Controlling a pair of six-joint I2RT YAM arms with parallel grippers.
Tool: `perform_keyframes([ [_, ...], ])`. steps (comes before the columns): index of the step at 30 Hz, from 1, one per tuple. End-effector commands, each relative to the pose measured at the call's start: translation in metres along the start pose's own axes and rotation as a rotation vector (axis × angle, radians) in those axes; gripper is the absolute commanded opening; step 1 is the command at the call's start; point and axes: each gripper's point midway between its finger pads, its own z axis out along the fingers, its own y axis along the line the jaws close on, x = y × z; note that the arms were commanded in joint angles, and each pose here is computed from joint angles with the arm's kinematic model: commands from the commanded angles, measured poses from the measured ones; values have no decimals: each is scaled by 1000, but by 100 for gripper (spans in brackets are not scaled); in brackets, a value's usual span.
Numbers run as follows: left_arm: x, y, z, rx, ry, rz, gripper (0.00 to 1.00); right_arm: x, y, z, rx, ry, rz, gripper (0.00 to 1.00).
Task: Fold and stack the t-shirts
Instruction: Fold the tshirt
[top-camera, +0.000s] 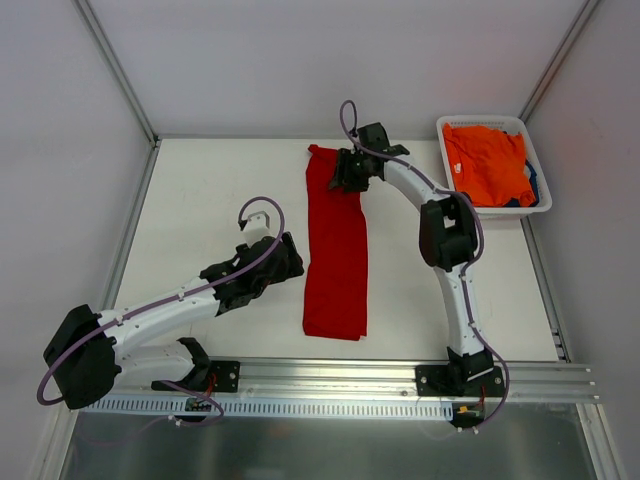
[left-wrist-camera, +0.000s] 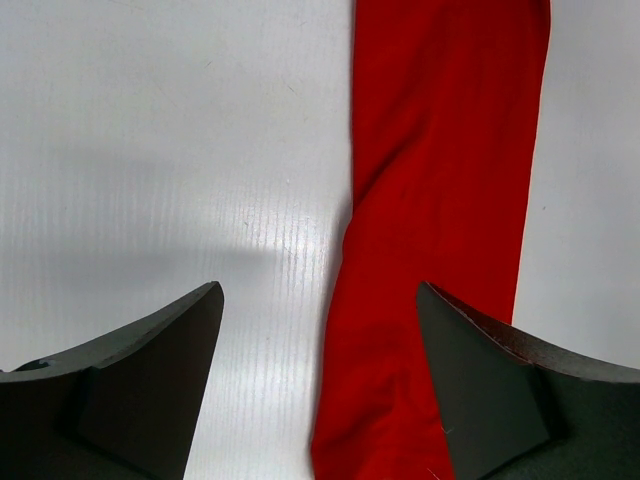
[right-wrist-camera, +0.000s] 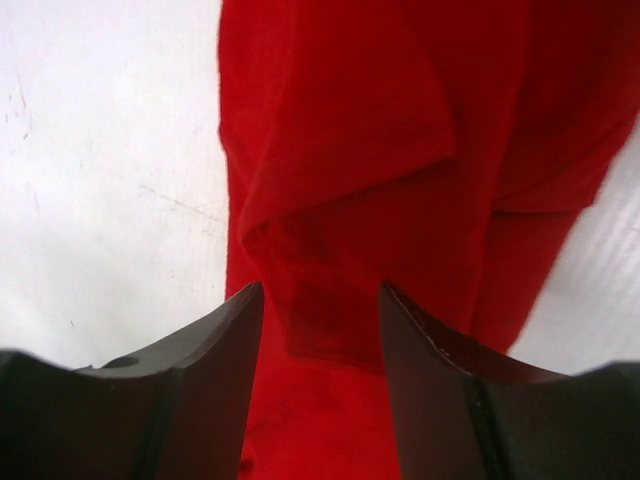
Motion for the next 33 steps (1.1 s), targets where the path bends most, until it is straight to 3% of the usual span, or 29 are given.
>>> perform_keyframes([
  [1, -10, -5, -2, 15, -20, -20, 79, -42, 3, -31, -2, -103, -18, 53],
  [13, -6, -3, 3, -3, -9, -4, 79, -76, -15, -20, -16, -191, 6, 48],
  [33, -1, 1, 7, -23, 2, 7, 79, -81, -22, -2, -31, -218, 2, 38],
])
